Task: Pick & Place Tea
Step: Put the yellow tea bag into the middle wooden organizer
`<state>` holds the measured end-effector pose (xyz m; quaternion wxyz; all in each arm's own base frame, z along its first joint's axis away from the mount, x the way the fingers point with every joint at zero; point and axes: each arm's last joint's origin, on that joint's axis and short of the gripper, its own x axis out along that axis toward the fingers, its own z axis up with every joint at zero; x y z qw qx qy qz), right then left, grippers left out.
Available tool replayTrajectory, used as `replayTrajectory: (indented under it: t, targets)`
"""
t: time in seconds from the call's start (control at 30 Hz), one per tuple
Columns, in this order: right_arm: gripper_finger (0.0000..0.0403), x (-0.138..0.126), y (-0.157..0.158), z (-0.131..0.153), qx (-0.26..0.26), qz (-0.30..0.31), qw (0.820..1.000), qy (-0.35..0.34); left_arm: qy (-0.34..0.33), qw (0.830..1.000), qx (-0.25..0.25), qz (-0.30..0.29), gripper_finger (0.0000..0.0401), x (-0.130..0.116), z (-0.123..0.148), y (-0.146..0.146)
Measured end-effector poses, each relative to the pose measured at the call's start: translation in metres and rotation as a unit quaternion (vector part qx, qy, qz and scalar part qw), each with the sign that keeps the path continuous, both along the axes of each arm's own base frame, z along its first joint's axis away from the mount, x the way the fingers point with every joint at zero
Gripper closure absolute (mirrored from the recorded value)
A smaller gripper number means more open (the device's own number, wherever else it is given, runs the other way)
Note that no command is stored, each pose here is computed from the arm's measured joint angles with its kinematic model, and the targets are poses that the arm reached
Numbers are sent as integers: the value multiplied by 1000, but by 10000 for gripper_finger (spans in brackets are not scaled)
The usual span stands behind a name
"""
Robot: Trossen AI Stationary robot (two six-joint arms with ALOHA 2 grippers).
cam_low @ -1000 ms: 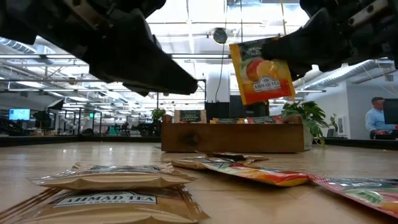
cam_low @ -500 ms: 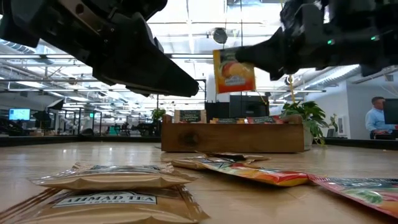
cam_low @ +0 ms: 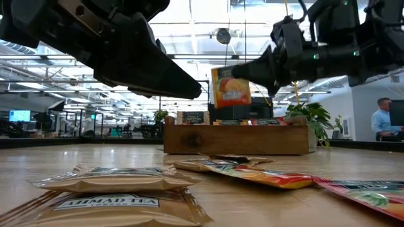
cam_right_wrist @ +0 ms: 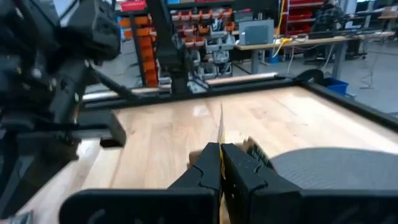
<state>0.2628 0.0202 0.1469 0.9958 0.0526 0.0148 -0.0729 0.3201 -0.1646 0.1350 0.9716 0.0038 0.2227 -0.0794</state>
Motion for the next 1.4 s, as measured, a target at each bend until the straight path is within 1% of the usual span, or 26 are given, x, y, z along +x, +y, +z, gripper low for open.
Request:
replayTrajectory:
  t: [0.13, 0.27, 0.47, 0.73, 1.1, 1.3, 1.4]
  targets:
    - [403, 4, -2, -14, 2, 6, 1000, 8, 1, 1000, 0, 0, 366, 0, 0, 0]
    - [403, 5, -8, -28, -10, -9, 999, 33, 1, 1000, 0, 0, 366, 0, 0, 0]
    - [403, 6, -14, -41, -4, -21, 999, 50, 1, 1000, 1, 0, 366, 0, 0, 0]
    - [403, 6, -15, -57, 2, -24, 997, 80, 2, 1000, 1, 0, 366, 0, 0, 0]
    - [403, 7, -15, -60, 7, -27, 997, 78, 0, 1000, 8, -4, 366, 0, 0, 0]
    - [402, 6, -9, -59, -6, -12, 997, 72, 0, 1000, 8, -4, 366, 0, 0, 0]
    - [391, 6, -7, -59, -6, -8, 997, 75, 0, 1000, 7, -4, 366, 0, 0, 0]
